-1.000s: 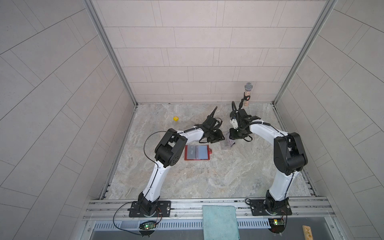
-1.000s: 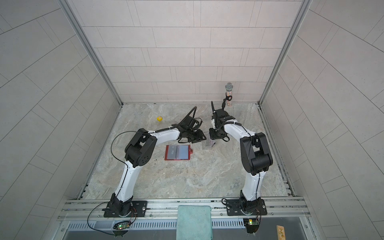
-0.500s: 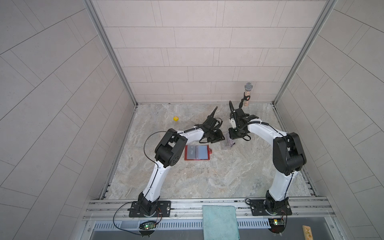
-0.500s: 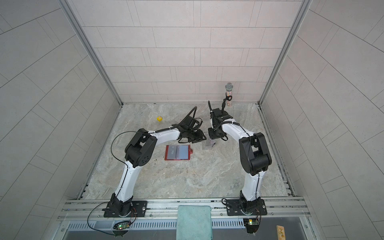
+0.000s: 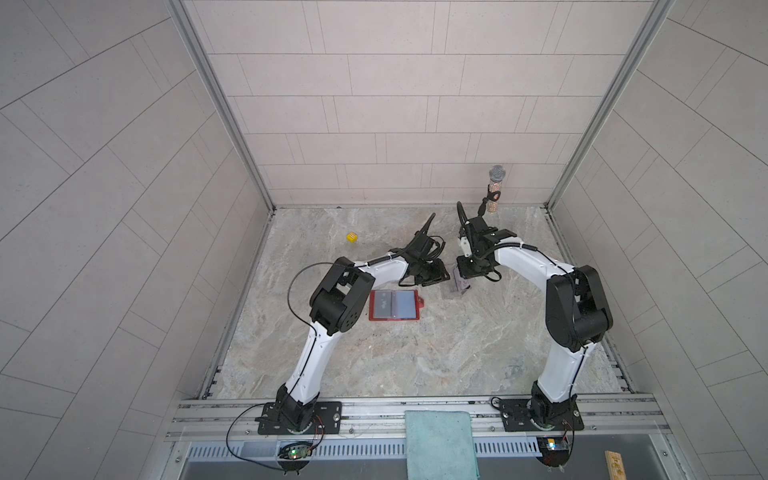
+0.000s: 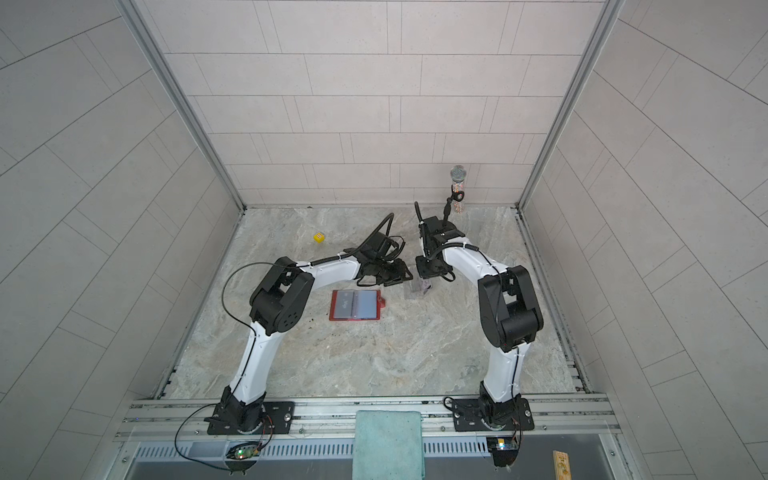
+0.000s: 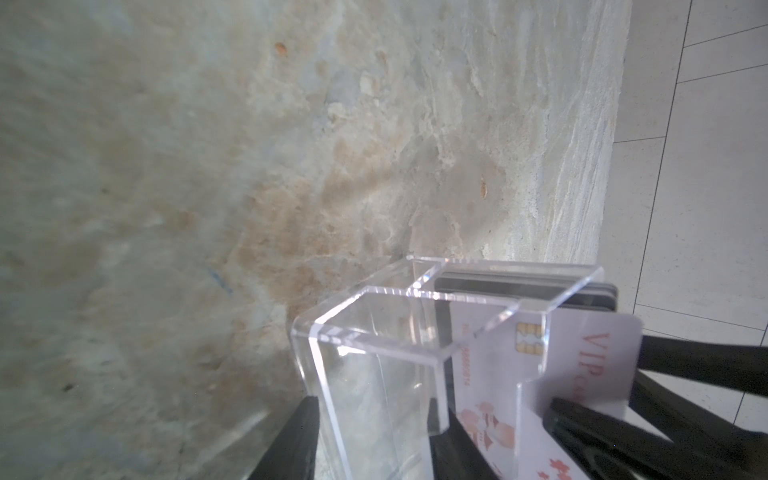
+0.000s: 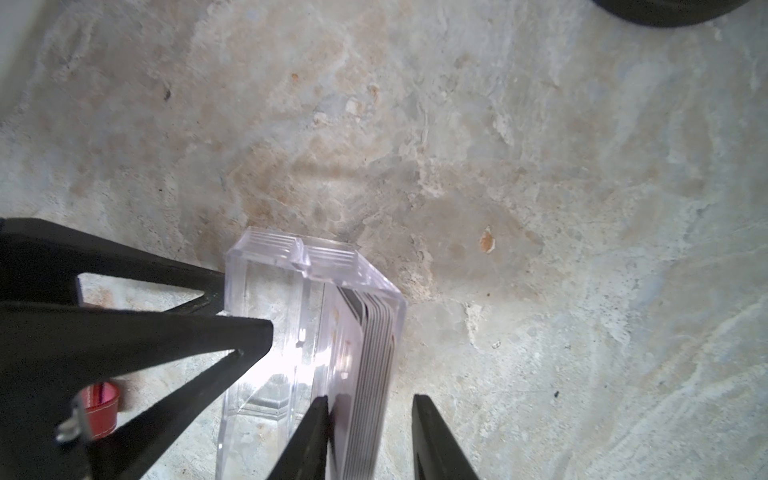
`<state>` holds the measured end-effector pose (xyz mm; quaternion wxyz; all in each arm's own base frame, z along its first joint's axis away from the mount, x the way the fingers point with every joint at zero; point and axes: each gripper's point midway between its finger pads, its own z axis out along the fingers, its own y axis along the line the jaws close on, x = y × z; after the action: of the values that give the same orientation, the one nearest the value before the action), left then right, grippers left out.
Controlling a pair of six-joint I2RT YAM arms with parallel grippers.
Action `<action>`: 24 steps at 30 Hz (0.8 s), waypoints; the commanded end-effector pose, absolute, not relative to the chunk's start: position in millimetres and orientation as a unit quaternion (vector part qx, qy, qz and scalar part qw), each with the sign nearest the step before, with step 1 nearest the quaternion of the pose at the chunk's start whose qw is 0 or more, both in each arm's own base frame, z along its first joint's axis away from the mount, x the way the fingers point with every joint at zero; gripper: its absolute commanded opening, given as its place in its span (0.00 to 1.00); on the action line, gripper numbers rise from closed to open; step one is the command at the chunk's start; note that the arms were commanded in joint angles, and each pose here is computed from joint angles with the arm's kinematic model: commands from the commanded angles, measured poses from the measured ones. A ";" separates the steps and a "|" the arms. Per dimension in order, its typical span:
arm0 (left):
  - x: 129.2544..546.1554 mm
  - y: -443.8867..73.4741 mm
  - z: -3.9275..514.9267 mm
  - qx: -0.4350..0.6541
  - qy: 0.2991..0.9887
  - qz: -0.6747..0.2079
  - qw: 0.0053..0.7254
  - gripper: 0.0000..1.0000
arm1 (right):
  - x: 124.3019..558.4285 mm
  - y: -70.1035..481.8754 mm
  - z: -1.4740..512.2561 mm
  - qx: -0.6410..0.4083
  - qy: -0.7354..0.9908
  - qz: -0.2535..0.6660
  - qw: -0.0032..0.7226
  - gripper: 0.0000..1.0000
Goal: Put the credit cards into the card holder
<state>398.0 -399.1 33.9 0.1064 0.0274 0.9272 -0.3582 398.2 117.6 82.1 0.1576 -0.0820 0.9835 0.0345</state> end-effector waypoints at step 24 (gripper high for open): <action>386.7 -387.9 13.3 0.021 0.941 -0.325 0.086 0.45 | 394.3 111.3 113.5 -0.086 0.979 0.016 0.182 0.21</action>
<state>398.2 -399.2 34.0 0.1069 0.0275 0.9270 -0.3583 395.4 120.0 91.5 0.1643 -0.0878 0.9819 0.0343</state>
